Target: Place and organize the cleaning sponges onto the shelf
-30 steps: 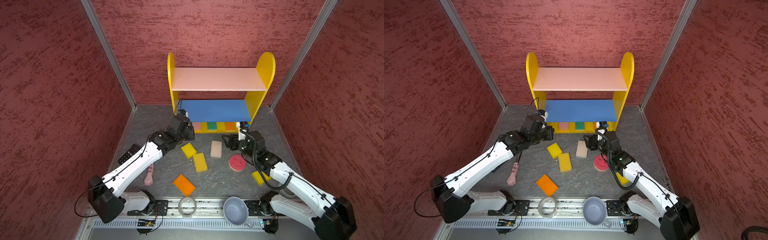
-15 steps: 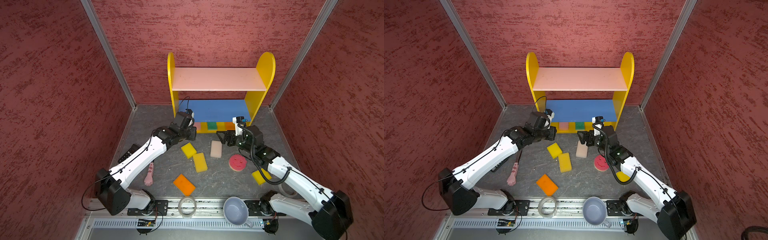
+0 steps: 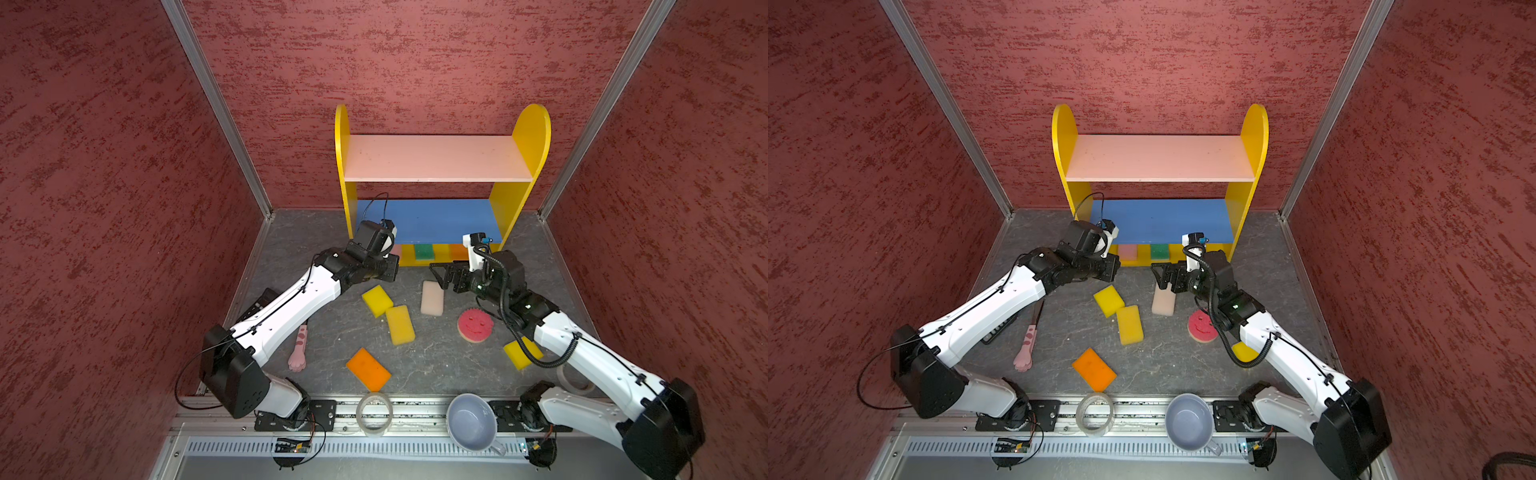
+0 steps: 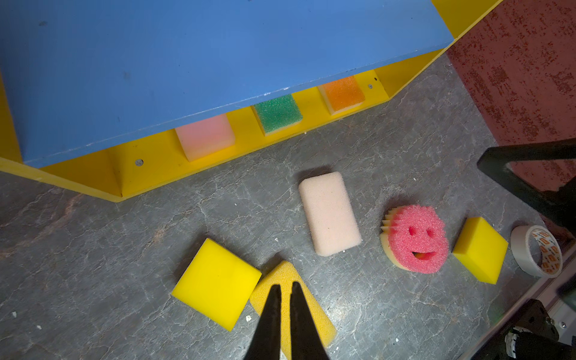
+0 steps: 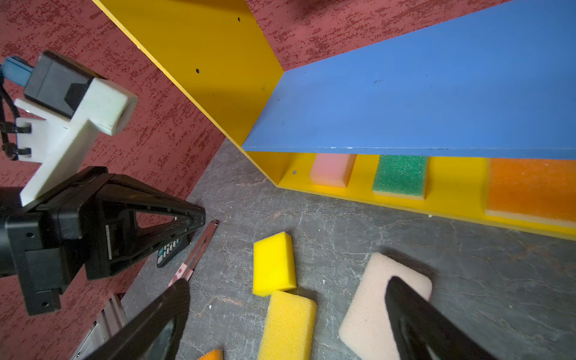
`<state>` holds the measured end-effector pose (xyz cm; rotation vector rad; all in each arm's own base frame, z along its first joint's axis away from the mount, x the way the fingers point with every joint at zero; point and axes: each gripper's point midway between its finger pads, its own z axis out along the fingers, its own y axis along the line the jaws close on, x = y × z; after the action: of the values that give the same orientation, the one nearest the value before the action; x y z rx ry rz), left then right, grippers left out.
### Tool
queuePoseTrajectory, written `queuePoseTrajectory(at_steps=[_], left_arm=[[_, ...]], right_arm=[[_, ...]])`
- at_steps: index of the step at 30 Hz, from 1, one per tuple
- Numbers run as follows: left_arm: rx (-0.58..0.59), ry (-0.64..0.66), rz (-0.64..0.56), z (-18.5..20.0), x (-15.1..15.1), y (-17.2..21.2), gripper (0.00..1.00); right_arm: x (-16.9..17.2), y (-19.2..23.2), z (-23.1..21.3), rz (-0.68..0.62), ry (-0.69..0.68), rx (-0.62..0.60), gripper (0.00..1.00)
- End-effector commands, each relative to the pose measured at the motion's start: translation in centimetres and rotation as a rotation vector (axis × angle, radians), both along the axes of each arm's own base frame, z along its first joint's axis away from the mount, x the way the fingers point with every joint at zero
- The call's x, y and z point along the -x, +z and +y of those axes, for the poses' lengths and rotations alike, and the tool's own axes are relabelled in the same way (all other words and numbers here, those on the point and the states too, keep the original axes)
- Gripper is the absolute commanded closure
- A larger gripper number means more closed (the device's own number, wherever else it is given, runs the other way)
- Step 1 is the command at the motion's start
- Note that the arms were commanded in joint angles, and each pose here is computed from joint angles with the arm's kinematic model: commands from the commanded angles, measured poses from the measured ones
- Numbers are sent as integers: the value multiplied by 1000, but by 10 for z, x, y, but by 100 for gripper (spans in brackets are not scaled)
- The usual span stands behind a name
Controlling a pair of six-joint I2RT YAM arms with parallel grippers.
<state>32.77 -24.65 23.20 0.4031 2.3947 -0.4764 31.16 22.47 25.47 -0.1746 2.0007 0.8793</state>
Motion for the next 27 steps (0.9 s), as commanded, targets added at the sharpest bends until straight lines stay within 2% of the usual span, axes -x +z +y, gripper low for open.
queuePoseTrajectory(at_steps=[1, 12, 16, 18, 23, 27], left_arm=[[10, -23, -36, 1, 2, 17, 89], [14, -25, -44, 5, 6, 21, 89], [16, -22, -38, 5, 8, 20, 89], [28, -29, -24, 2, 11, 17, 90], [13, -26, 33, -1, 21, -10, 91], [9, -32, 75, -6, 29, -29, 92]], right_arm=[[1, 29, 6, -68, 35, -21, 1], [18, 55, 32, -96, 222, -81, 4], [17, 53, 28, -86, 202, -60, 6], [12, 46, 18, -65, 141, -24, 7], [6, 5, -11, 51, -19, 83, 12], [12, -27, -13, 146, -12, 97, 13]])
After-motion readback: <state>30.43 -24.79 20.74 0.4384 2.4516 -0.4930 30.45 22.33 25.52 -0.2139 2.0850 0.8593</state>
